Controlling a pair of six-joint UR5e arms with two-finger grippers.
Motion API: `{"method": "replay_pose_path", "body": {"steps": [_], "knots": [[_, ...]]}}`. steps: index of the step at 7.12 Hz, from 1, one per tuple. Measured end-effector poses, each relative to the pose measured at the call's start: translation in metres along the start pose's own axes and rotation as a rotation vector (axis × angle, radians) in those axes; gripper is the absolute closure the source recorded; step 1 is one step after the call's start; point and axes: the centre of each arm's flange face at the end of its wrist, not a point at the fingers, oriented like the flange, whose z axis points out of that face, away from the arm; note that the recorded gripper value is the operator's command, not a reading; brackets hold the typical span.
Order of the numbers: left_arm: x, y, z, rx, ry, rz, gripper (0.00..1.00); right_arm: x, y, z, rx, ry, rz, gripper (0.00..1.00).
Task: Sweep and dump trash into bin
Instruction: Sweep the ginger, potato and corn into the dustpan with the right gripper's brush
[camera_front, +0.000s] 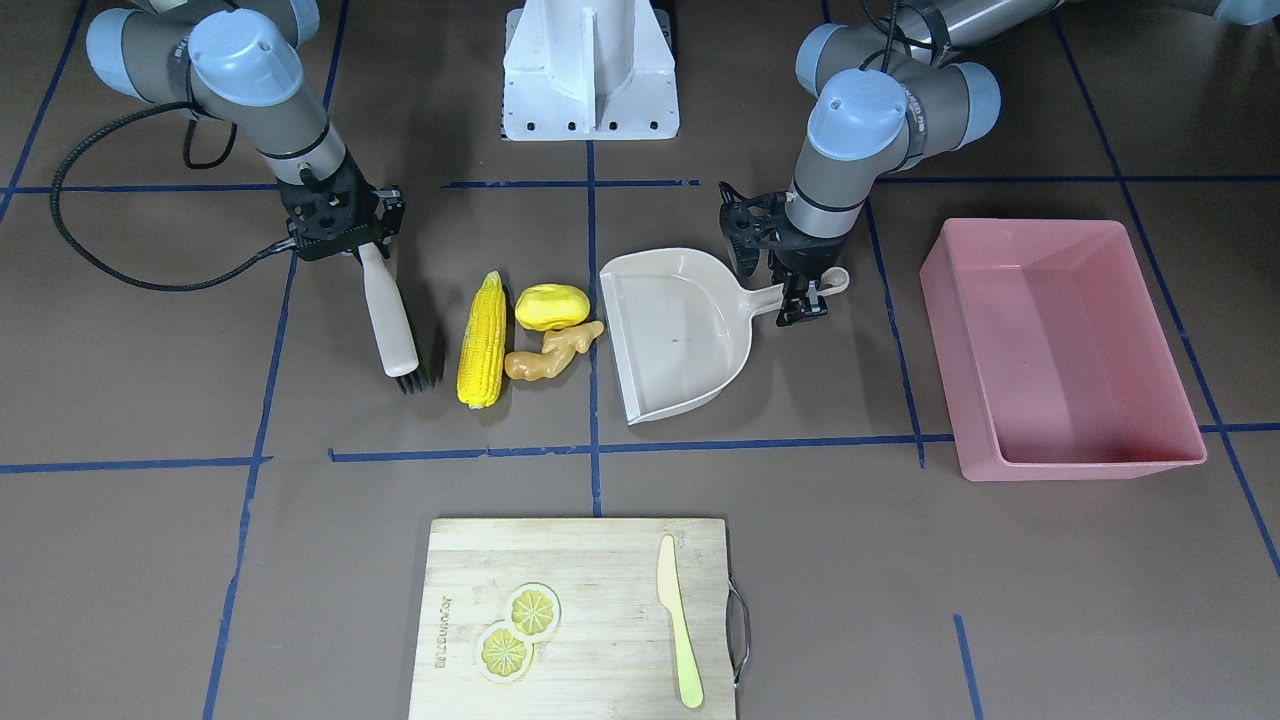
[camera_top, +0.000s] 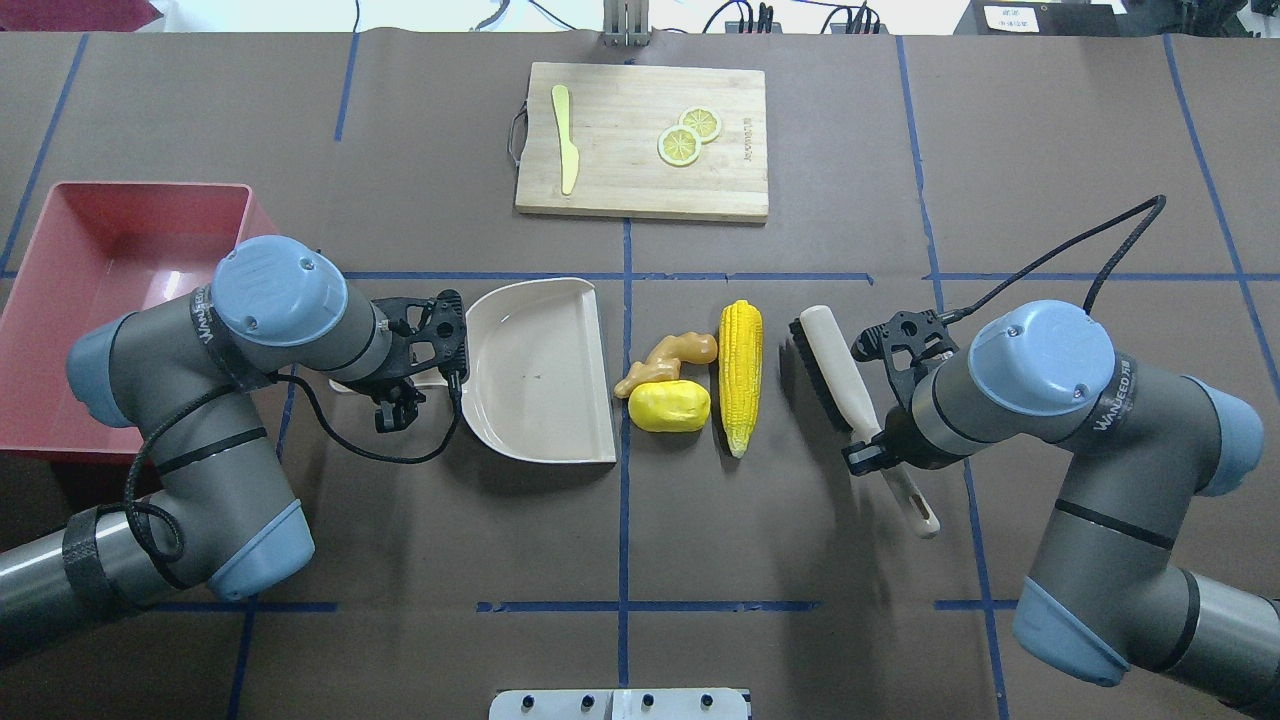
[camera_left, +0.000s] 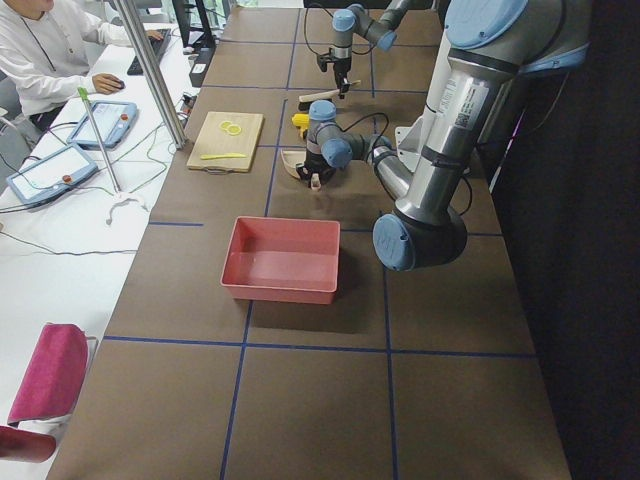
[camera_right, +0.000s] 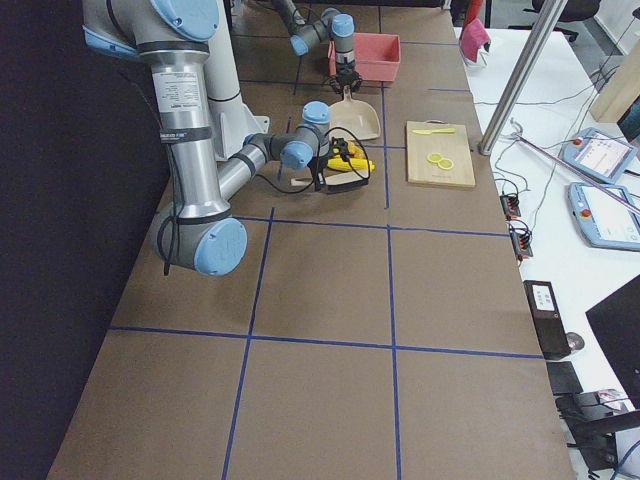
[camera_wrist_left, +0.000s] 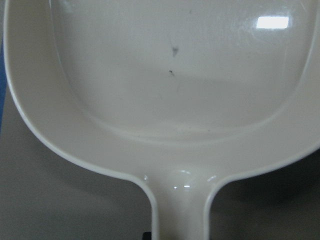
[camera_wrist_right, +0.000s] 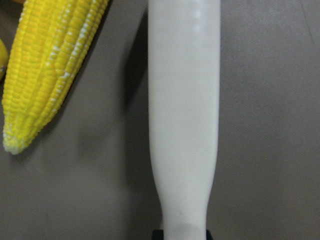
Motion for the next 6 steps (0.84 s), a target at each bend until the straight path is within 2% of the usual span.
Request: {"method": "replay_pose_path", "body": {"steps": [2,6], "knots": [[-0.003,-0.008,-0.004,0.001,-0.053,0.008,0.93,-0.011,0.001,0.006,-0.009,-0.005,0.028,1.00],[0.003,-0.020,-0.004,0.008,-0.060,0.020,0.93,-0.033,0.008,0.012,-0.021,-0.021,0.094,1.00]]}}
